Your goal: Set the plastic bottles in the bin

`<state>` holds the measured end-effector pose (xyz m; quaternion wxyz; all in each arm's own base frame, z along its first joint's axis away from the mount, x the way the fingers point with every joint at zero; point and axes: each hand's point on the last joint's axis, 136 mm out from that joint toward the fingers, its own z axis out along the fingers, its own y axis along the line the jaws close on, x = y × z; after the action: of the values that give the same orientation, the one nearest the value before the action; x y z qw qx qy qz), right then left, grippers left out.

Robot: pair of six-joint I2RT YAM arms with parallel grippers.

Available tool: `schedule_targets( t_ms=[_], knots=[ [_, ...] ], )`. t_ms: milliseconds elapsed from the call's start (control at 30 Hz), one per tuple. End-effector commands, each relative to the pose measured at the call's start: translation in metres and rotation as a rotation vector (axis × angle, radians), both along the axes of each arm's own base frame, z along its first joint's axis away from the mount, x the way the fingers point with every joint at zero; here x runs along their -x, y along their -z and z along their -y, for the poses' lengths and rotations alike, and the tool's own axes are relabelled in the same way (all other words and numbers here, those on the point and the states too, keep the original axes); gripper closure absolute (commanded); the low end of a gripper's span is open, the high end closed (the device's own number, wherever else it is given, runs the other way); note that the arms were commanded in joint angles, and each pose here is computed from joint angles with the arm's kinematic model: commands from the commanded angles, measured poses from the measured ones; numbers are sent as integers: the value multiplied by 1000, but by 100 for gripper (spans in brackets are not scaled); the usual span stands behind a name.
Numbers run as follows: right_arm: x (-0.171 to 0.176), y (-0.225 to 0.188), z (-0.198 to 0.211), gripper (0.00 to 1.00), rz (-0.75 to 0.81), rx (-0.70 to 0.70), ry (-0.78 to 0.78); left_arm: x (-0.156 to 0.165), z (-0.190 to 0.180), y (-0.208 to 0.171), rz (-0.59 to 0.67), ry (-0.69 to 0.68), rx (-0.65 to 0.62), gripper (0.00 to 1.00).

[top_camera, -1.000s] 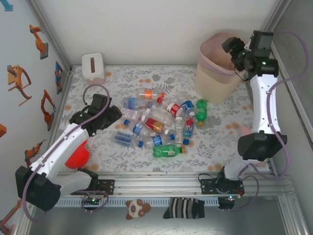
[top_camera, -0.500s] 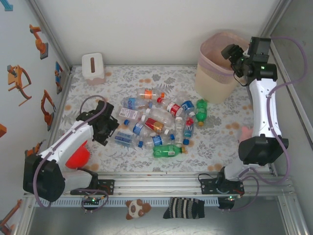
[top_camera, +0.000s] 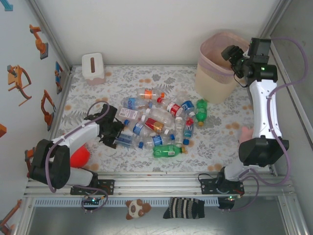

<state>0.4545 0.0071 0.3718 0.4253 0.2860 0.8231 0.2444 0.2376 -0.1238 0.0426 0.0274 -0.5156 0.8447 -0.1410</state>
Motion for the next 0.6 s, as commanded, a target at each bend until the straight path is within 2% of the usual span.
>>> schedule_targets(
  t_ms=[0,300,567],
  knots=[
    [8,-17,6,22,54,33,15,-2,4,0,-9,-21,26,25],
    [9,-18,7,22,56,35,19,-1,2,0,-13,-24,18,41],
    [11,-23,6,23,67,29,18,-3,-6,-15,34,-2,-16,44]
  ],
)
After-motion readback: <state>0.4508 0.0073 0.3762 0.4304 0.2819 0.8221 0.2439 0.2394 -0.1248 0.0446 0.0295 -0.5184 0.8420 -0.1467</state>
